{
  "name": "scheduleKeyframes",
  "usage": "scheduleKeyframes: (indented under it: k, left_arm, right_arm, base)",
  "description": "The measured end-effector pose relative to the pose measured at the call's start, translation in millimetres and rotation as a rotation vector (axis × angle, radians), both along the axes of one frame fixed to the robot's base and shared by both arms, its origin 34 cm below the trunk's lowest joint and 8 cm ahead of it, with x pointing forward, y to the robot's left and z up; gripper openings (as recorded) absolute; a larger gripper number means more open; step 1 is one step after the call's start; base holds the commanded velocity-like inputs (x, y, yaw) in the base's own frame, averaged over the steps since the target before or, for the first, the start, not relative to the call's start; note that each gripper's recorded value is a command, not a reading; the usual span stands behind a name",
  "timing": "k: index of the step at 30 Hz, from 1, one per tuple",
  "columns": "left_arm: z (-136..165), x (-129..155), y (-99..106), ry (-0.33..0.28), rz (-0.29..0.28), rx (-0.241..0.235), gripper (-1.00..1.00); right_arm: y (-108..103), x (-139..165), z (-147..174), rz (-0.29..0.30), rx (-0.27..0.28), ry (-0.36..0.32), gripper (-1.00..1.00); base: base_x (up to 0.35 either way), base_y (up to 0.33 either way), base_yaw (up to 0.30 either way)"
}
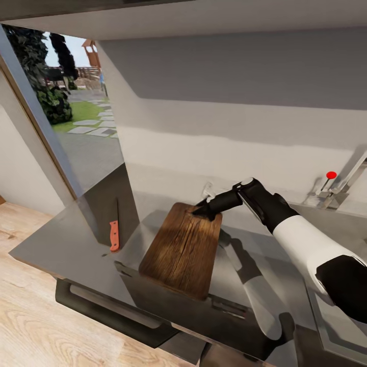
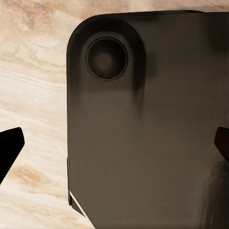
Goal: In the kitchen, take the Vidalia onion out of the sink, dice it on the chopping board with the paring knife, put the diced onion into the bowl on the countertop, then place both the paring knife and the chopping board into the sink.
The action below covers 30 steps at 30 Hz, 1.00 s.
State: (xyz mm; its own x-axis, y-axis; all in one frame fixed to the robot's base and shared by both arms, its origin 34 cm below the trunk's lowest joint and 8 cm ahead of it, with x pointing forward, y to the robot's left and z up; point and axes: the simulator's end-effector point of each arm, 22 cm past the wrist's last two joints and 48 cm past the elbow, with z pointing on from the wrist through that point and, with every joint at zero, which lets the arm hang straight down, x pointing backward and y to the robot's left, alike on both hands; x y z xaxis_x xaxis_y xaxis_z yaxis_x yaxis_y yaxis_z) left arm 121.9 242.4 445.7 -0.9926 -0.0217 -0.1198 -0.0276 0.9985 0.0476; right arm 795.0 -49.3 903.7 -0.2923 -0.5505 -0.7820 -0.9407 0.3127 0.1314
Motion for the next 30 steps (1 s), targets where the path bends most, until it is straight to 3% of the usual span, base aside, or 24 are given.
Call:
scheduleKeyframes:
  k: [28, 29, 30]
  left_arm:
    - [0.0, -1.0, -0.2, 0.003, -0.001, -0.001, 1.00]
    - [0.0, -1.0, -0.2, 0.003, -0.001, -0.001, 1.00]
    - [0.0, -1.0, -0.2, 0.003, -0.001, -0.001, 1.00]
  right_arm:
    - [-25.1, -11.6, 2.5, 0.019, 0.032, 0.068, -1.00]
    - [-43.0, -7.3, 5.3, -0.021, 0.025, 0.086, -1.00]
    - [-46.4, -5.7, 6.1, -0.029, 0.027, 0.085, -1.00]
  base:
    - [0.000, 0.000, 0.000]
    - [0.000, 0.000, 0.000]
    - [0.000, 0.000, 0.000]
